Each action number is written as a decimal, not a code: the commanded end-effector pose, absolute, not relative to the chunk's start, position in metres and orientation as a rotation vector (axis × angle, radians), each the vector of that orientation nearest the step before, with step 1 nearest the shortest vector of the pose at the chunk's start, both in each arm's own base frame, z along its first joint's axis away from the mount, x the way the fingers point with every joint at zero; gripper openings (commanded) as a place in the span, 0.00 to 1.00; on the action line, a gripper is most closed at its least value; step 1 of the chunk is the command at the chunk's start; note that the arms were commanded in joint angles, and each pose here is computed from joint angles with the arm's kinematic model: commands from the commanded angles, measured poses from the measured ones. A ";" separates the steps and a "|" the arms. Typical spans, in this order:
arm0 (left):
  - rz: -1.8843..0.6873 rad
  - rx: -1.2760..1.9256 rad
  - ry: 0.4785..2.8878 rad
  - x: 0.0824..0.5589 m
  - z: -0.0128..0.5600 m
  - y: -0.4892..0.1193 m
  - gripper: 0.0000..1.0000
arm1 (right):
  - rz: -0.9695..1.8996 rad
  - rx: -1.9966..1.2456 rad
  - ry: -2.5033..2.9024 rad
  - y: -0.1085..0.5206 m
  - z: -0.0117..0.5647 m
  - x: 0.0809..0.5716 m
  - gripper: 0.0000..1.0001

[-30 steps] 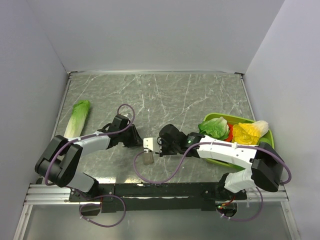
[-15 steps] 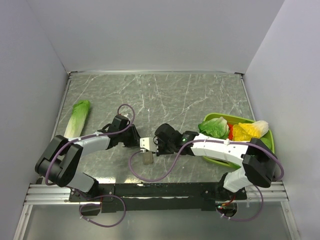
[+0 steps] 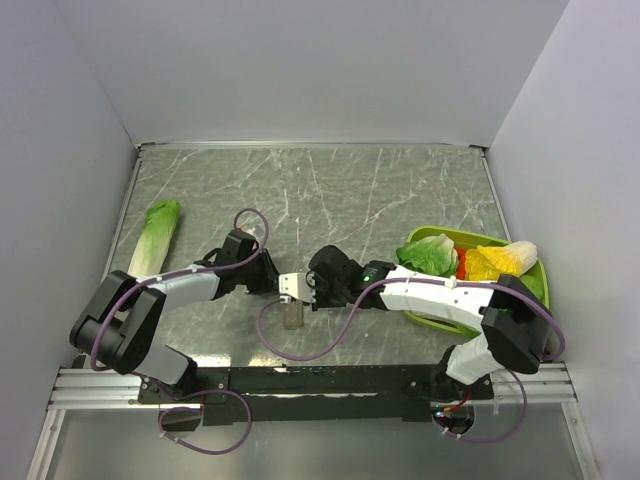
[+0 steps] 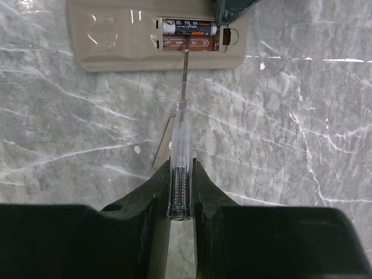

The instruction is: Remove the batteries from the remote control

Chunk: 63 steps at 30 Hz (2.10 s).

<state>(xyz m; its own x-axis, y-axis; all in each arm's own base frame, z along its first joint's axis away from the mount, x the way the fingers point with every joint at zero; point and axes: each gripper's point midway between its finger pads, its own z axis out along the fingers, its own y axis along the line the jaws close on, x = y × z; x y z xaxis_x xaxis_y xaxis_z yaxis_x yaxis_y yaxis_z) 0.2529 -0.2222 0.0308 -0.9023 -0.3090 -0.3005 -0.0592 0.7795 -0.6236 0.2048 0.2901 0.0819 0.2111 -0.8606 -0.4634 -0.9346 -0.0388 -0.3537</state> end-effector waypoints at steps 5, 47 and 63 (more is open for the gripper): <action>-0.920 -0.314 2.613 0.237 0.021 -0.223 0.17 | 0.287 -1.844 1.681 0.297 0.052 0.196 0.00; -0.831 -0.386 2.620 0.243 0.031 -0.214 0.17 | 0.353 -1.733 1.638 0.312 0.086 0.188 0.00; -0.834 -0.375 2.618 0.243 0.034 -0.215 0.18 | 0.321 -1.735 1.635 0.315 0.094 0.191 0.00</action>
